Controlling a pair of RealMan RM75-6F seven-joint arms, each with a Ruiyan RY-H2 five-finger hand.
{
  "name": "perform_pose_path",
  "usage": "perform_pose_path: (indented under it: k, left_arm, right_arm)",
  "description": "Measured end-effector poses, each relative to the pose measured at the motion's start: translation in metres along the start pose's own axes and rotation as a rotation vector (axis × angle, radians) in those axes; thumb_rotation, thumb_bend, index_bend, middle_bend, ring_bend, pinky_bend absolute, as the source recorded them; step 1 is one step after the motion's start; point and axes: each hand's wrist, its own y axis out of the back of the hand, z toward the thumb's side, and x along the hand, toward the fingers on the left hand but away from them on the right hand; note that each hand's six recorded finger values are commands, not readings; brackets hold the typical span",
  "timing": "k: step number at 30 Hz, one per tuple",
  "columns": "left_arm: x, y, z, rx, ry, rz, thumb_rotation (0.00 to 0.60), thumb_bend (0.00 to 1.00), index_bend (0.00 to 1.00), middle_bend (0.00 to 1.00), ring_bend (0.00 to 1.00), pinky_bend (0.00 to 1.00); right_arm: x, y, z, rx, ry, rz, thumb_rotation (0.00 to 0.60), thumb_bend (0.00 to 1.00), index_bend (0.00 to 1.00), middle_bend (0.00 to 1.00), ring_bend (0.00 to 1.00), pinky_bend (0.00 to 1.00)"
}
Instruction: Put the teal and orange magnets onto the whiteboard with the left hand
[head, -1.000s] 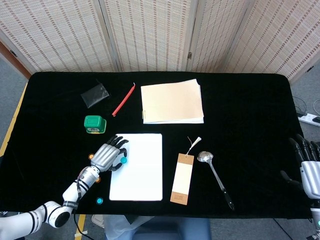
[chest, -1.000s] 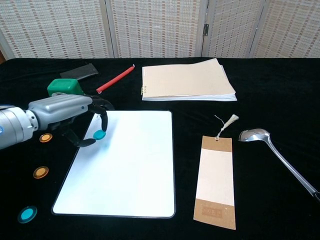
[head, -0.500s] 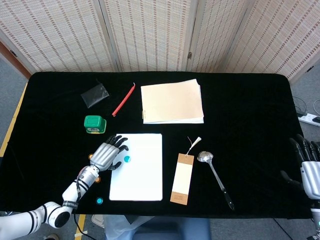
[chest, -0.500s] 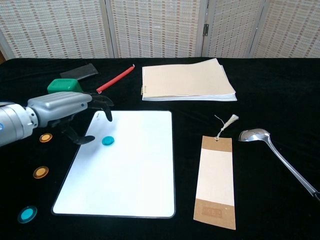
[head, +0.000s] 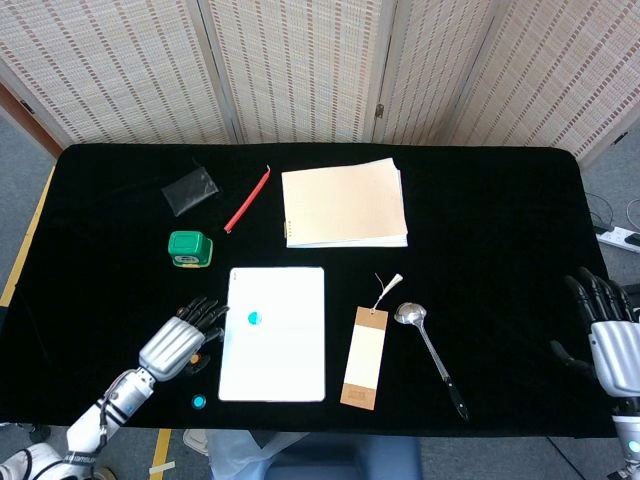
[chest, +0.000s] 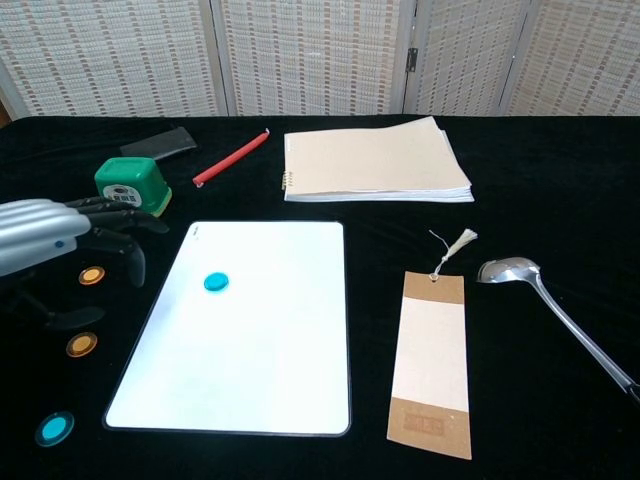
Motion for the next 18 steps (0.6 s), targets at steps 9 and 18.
perform_pose_path:
  k: [9,18]
  left_arm:
    - [-0.044,-0.029,0.008,-0.006,-0.013,-0.062,0.600,0.42,0.43,0.12,0.00,0.00]
    - [-0.061,-0.050,0.014,-0.026,0.010,-0.103,0.600,0.42,0.44,0.12,0.00,0.00]
  right_arm:
    - [-0.001,-0.002,0.004,-0.003,0.016,0.006,0.600,0.27,0.00,0.00,0.00,0.00]
    - [0.000,-0.003,0.004,-0.004,0.018,0.007,0.600,0.27,0.00,0.00,0.00,0.00]
